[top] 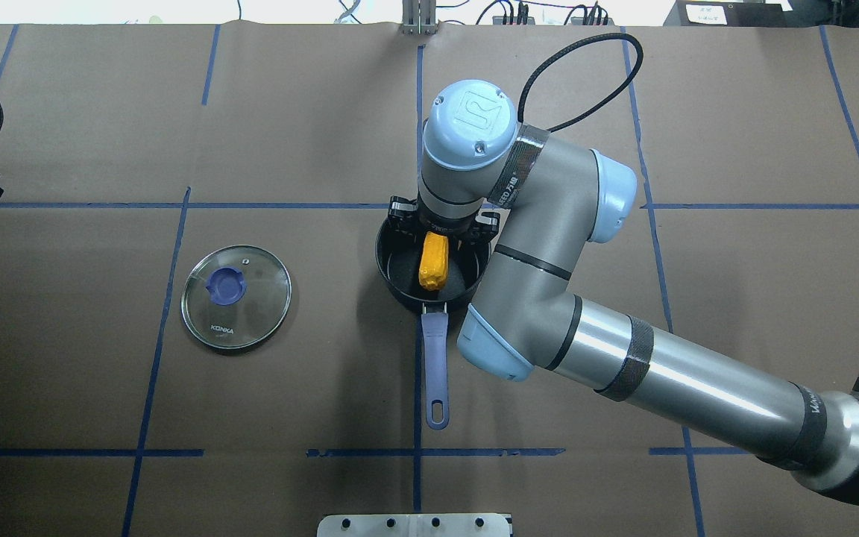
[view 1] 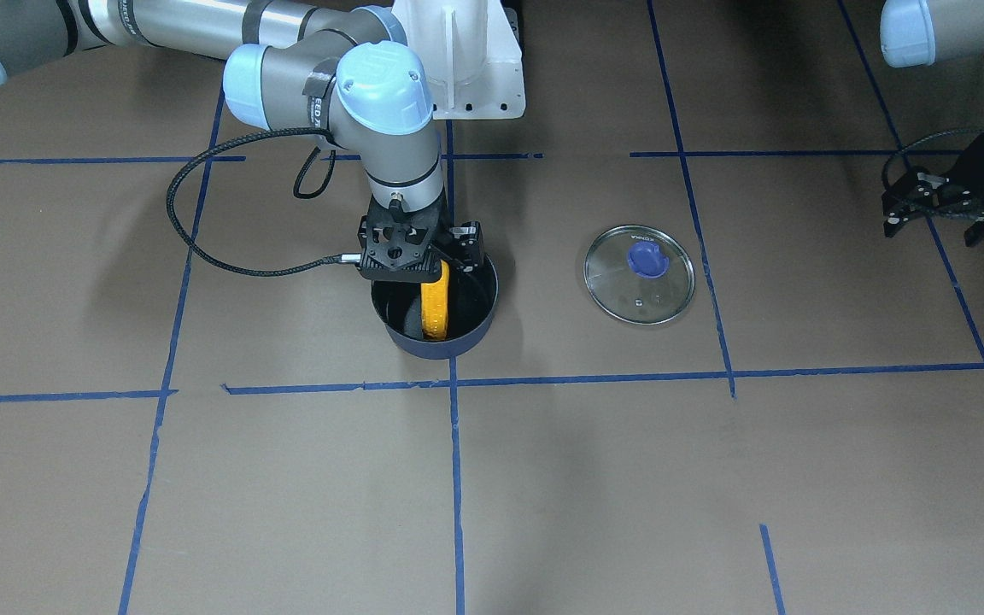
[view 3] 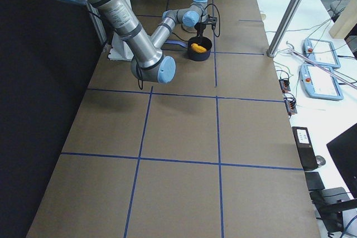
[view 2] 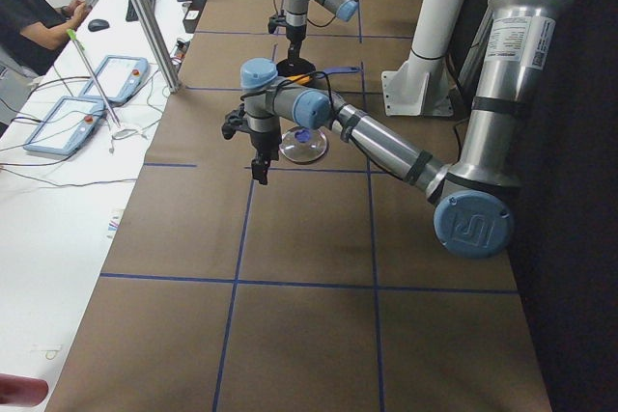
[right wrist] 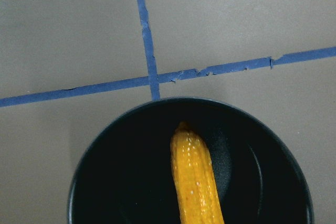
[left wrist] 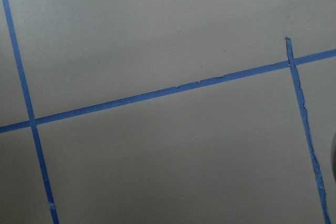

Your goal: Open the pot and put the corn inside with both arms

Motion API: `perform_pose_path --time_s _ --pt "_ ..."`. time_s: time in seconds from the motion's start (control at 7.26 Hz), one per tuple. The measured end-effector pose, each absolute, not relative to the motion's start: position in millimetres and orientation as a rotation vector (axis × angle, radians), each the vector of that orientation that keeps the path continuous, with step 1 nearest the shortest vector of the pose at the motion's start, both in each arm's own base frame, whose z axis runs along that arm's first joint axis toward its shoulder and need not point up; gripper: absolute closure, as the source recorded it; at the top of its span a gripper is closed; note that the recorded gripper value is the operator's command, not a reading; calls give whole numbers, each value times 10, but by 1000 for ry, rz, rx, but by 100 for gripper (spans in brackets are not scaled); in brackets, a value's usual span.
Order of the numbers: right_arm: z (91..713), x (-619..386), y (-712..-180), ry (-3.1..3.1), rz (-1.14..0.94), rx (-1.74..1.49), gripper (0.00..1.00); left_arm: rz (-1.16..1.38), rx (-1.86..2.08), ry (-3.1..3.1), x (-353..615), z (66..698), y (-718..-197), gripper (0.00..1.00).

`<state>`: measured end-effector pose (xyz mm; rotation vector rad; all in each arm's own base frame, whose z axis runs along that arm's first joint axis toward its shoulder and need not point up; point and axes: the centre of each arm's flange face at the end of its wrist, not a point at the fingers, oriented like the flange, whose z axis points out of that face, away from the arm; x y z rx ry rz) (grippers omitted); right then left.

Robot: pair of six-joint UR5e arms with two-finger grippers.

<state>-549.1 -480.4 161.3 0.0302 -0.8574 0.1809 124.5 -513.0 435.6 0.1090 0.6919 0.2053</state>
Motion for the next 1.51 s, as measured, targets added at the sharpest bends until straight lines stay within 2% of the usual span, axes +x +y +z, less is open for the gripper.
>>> perform_pose_path --time_s 0.28,0.55,0.96,1.51 --pt "1508 -5303 -4815 -887 185 45 1 185 100 699 1075 4451 -5181 0" --pt "1605 -4717 -4907 -910 190 61 1 183 66 740 566 4920 -5244 0" --pt "2276 -3695 -5199 -883 85 113 1 142 11 774 13 5604 -5099 0" --pt "3246 -2493 -5625 -853 -40 112 1 61 -49 785 -276 6036 -4837 0"
